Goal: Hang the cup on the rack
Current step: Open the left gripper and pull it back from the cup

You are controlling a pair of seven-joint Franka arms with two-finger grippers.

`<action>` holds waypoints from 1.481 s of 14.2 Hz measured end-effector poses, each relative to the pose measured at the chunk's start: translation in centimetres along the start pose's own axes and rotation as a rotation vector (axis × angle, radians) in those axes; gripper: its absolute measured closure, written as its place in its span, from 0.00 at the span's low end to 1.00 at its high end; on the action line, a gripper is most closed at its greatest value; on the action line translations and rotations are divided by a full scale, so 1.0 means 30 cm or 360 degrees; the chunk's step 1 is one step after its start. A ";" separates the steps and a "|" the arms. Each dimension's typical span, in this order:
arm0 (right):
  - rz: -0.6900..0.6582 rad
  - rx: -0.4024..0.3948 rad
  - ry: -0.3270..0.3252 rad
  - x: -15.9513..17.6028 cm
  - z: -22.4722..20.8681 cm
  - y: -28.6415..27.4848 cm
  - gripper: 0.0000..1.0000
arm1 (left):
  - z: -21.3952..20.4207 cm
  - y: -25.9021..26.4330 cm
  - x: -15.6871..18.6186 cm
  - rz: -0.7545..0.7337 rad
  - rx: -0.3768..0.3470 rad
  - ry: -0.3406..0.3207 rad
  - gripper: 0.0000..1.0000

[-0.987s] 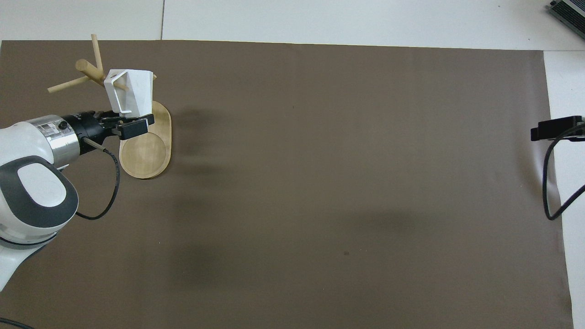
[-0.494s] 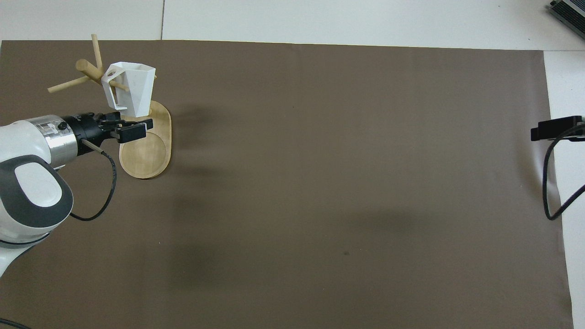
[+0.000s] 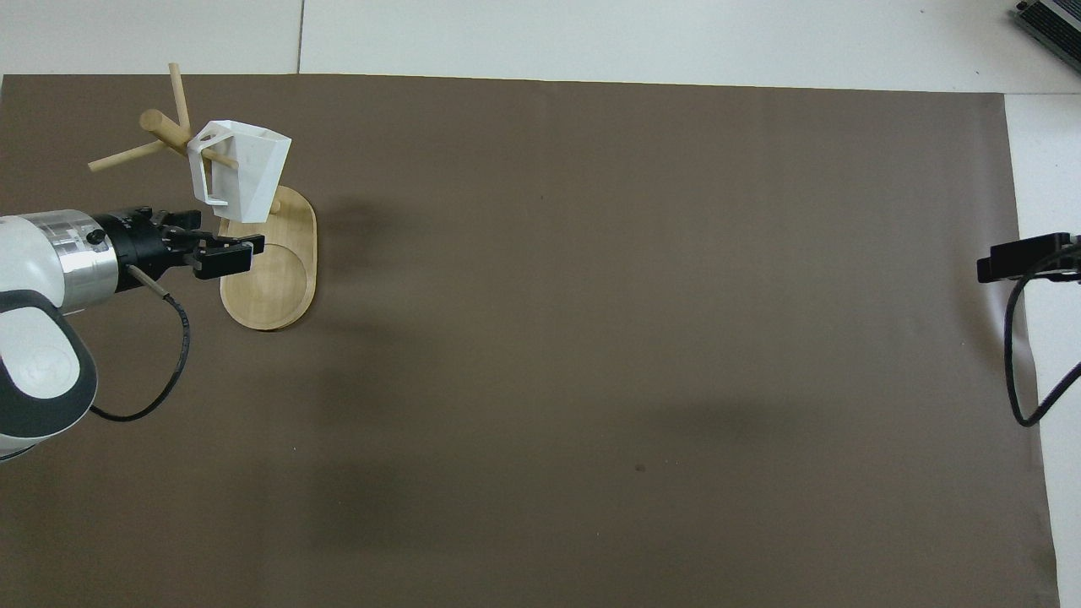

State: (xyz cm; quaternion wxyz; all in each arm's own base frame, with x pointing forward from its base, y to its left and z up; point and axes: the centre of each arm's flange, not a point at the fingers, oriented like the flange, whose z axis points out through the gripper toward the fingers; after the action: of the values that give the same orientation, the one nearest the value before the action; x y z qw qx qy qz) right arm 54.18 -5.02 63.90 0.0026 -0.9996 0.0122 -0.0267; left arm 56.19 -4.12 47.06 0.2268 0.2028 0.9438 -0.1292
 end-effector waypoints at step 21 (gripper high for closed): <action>-0.0003 0.0002 -0.0017 -0.013 0.005 -0.004 0.00 | -0.373 0.023 -0.111 0.2301 0.0082 0.0470 0.00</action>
State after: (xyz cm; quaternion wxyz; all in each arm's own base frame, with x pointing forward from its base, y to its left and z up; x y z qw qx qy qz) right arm 53.81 -4.90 63.74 0.0032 -0.9997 0.0113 -0.0215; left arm 55.01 -0.83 58.22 0.1210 0.7947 0.5919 0.0590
